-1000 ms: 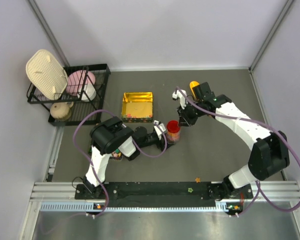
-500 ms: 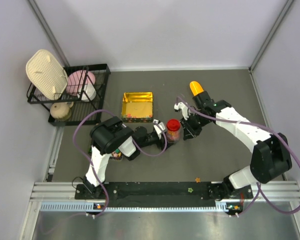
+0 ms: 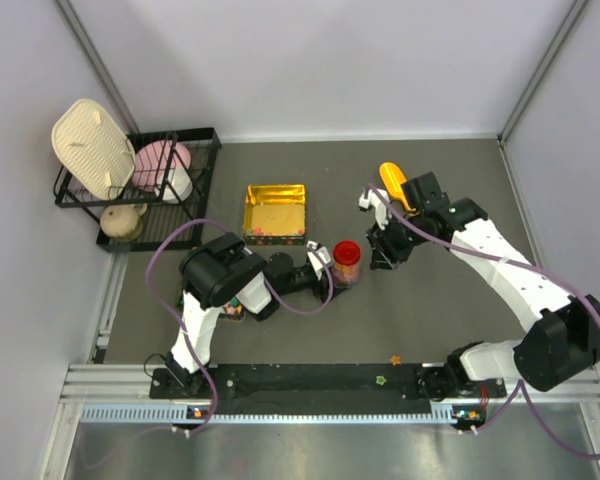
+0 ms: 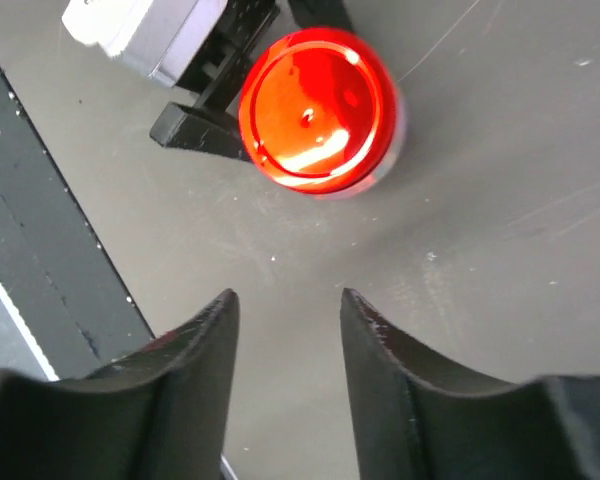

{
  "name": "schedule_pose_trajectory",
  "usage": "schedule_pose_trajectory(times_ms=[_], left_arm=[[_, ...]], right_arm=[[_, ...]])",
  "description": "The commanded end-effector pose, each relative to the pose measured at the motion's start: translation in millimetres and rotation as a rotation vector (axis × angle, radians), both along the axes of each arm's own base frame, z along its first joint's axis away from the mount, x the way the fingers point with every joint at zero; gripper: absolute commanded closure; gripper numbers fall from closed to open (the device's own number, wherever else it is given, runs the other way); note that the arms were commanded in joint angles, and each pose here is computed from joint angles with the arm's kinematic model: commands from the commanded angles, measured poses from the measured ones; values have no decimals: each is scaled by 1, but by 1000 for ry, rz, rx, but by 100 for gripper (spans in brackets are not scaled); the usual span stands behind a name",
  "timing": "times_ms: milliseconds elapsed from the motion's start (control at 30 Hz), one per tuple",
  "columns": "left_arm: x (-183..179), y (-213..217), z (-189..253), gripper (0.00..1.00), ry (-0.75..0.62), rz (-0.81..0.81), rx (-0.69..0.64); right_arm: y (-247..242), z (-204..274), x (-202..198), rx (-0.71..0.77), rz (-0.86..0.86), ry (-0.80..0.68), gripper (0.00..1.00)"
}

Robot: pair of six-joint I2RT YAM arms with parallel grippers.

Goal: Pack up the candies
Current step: Reset both arms

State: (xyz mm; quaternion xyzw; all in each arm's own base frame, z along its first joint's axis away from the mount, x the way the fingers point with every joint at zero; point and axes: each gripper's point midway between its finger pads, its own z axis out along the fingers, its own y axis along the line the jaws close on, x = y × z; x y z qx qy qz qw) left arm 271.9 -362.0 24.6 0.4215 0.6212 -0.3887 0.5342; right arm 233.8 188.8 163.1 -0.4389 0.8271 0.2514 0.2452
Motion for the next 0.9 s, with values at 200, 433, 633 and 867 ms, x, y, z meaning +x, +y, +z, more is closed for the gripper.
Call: schedule_pose_trajectory(times_ms=[200, 433, 633, 867], left_arm=[[-16, 2, 44, 1, -242, -81, -127], [-30, 12, 60, 1, -309, -115, -123], [-43, 19, 71, 1, -329, -164, -87], [-37, 37, 93, 1, -339, -118, -78]], right_arm=[[-2, 50, 11, 42, 2, -151, 24], [-4, 64, 12, 44, 8, -188, 14], [-8, 73, 5, 52, 10, -223, 6], [-11, 86, 0, 69, -4, -259, 3]])
